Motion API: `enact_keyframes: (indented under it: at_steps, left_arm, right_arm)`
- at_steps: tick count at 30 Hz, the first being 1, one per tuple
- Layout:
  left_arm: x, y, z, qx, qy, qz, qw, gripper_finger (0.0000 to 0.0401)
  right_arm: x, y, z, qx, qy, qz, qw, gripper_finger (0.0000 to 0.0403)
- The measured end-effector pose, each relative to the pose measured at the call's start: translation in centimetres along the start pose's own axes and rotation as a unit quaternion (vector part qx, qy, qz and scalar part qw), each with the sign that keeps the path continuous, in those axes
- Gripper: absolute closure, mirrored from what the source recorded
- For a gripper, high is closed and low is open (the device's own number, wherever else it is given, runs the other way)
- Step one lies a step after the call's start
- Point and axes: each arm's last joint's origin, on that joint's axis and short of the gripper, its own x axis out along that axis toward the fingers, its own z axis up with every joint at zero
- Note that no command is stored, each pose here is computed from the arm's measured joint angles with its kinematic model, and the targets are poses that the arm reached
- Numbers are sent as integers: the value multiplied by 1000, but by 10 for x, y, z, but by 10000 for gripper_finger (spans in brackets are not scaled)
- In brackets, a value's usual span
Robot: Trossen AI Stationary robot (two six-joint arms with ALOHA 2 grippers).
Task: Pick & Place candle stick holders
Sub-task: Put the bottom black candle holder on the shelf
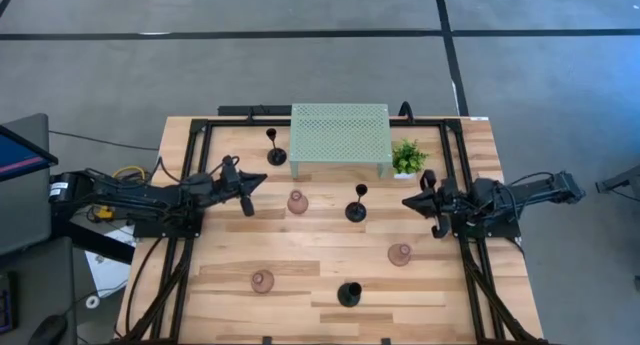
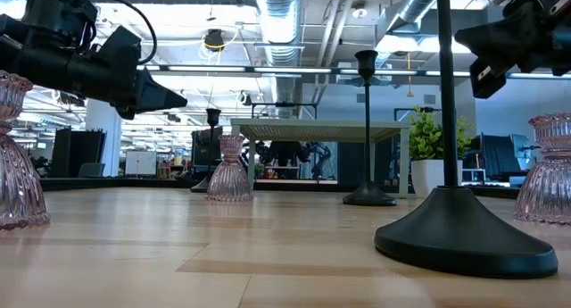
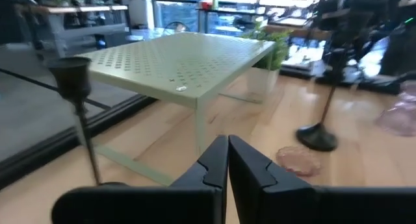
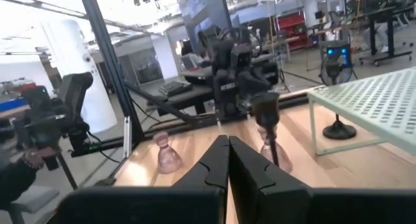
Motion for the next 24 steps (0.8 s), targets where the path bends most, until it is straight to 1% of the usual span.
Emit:
enact_keyframes:
  at_steps: [3,5,7,10,18,22,24]
  left_arm:
    - [0,-4,4,-25,-17,-68,997,389]
    - [-1,-7,8,-39,-33,-116,992,389]
    - [-2,-10,12,-47,-49,-151,986,389]
    - [-4,-13,14,-50,-60,-166,983,389]
    - [-5,-17,14,-53,-58,-183,980,389]
    - [-7,-21,14,-59,-55,-199,977,389]
    - [-8,-23,14,-61,-54,-216,973,389]
  right_arm:
    - [3,4,0,0,-4,5,1000,403]
    - [6,6,-2,-1,4,5,1000,403]
    - [8,9,-3,0,4,5,1000,403]
    - [12,14,-5,0,9,8,1000,403]
    - [20,29,-6,13,-6,21,1000,403]
    - [29,41,2,11,4,13,1000,403]
    - [36,49,7,6,12,12,1000,403]
